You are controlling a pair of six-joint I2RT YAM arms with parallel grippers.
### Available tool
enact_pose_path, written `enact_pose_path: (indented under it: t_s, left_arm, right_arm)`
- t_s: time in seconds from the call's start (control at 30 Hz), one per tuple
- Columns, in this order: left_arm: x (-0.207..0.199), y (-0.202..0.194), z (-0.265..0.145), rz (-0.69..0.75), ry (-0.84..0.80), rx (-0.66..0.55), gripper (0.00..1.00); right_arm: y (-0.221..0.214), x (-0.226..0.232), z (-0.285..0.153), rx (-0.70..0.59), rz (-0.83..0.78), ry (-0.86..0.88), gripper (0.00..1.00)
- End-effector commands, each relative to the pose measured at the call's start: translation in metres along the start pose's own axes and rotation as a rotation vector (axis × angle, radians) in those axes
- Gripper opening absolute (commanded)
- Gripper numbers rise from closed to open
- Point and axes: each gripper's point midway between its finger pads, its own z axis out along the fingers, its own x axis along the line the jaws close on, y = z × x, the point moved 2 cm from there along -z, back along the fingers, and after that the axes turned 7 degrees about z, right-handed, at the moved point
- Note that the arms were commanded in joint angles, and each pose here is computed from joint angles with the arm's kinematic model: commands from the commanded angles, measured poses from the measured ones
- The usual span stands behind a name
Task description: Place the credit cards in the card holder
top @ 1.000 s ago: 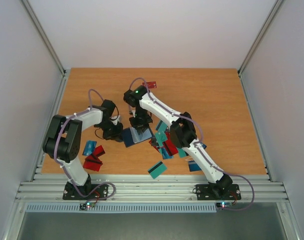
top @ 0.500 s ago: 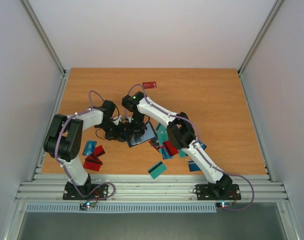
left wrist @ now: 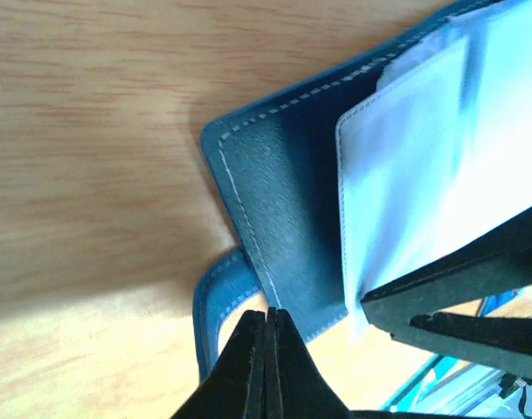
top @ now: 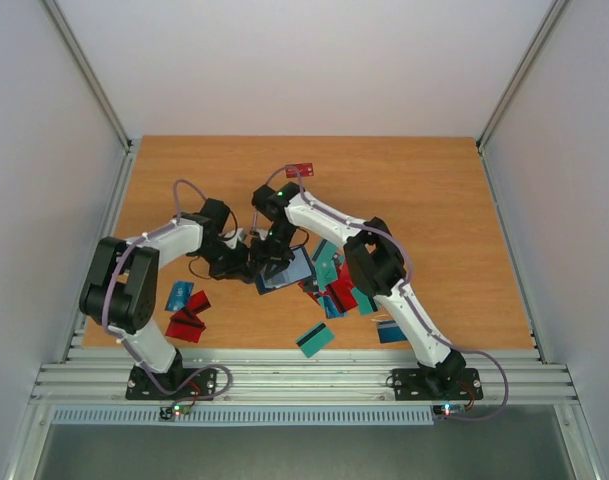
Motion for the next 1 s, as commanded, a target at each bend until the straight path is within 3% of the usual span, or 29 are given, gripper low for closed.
enact_pose_path:
  t_s: [0.0, 0.27, 0.57, 0.87, 0.97]
  left_arm:
    - [-0.013, 0.001, -0.024, 0.028, 0.009, -0.049, 0.0]
    - [-0.029, 0.002, -0.05, 0.05, 0.004, -0.1, 0.01]
    - [-0.068, -0.002, -0.082, 0.137, -0.022, -0.146, 0.04]
    - [-0.124, -0.041, -0.05, 0.334, -0.097, -0.026, 0.1]
    - [-0.135, -0.059, -0.035, 0.371, -0.114, 0.033, 0.1]
  right_arm:
    - [-0.007, 0.03, -0.049, -0.095, -0.072, 0.096, 0.42]
    - [-0.023, 0.012, -0.099, -0.187, -0.052, 0.13, 0.42]
    - [-0.06, -0.066, -0.125, -0.269, 0.091, 0.123, 0.42]
    - [-0.109, -0.103, -0.101, -0.261, 0.263, 0.286, 0.42]
    - [-0.127, -0.112, -0.085, -0.257, 0.347, 0.365, 0.47]
